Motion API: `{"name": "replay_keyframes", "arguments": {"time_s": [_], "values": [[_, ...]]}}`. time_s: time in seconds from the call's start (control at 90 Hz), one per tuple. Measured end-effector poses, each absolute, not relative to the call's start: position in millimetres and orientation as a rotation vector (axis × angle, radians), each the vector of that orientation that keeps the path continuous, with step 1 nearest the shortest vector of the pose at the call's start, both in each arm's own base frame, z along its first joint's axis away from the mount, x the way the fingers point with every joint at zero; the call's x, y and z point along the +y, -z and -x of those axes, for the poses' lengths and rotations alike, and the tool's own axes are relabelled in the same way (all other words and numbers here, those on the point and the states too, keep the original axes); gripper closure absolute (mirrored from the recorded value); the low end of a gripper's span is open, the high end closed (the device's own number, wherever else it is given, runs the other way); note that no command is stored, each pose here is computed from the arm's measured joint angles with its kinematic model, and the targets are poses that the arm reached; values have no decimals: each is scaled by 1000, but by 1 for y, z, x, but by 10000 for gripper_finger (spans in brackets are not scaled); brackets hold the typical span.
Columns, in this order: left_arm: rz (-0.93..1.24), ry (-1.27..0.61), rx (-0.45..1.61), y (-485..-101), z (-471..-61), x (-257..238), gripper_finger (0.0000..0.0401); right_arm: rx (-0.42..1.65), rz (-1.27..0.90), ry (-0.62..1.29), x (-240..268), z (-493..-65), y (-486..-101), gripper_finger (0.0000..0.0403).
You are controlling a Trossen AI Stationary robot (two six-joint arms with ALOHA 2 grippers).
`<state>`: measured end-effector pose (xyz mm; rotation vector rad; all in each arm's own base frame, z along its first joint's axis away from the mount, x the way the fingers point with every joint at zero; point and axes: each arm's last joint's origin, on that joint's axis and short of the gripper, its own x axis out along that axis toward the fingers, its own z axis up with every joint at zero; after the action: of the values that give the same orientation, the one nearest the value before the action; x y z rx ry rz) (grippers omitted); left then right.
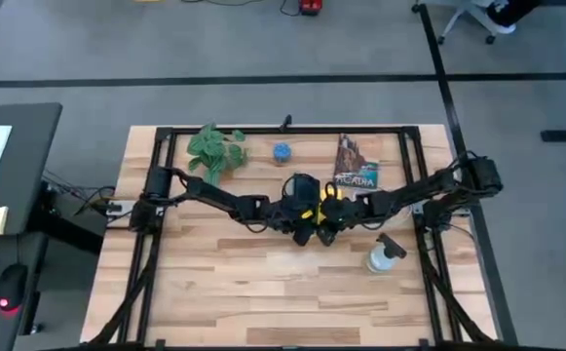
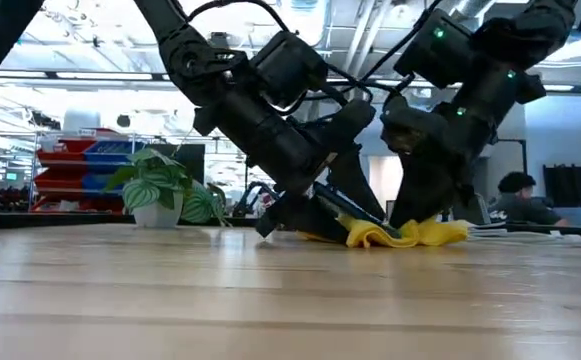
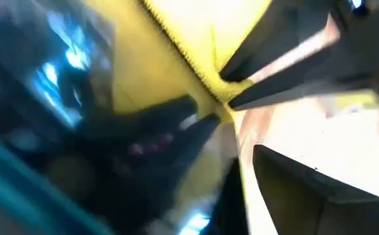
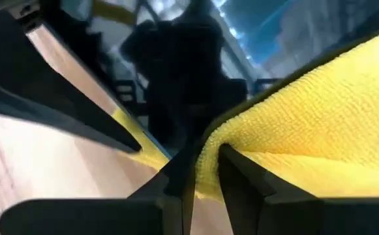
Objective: Apply microfiber cloth
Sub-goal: Prepare the blue tablet
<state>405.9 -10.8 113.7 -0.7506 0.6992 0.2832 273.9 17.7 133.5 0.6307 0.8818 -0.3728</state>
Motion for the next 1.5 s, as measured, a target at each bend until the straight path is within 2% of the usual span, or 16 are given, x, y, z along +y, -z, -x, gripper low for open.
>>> {"name": "replay_keyframes", "arguments": {"time_s": [0.111,0.311,0.444,0.567,0.789,0.978,1.089,1.222,1.5], "values": [[684,-311,738,-119,-400,-13,212,891,-627,365,21,-273,-133,347],[642,-383,774,-118,-393,-17,294,901,-629,354,28,-272,-133,347],[637,-391,795,-118,-392,-17,313,903,-643,362,30,-271,-133,347],[605,-345,872,-123,-386,-20,308,921,-642,371,30,-270,-131,347],[422,-330,1077,-138,-359,-25,288,952,-632,388,29,-267,-129,347],[369,-403,1112,-146,-351,7,262,936,-637,387,29,-268,-130,347],[434,-407,1039,-144,-358,33,244,930,-639,394,27,-269,-130,347],[594,-259,959,-145,-367,55,232,924,-663,411,25,-269,-130,347],[789,-173,945,-123,-378,60,227,920,-675,433,19,-270,-129,347]]}}
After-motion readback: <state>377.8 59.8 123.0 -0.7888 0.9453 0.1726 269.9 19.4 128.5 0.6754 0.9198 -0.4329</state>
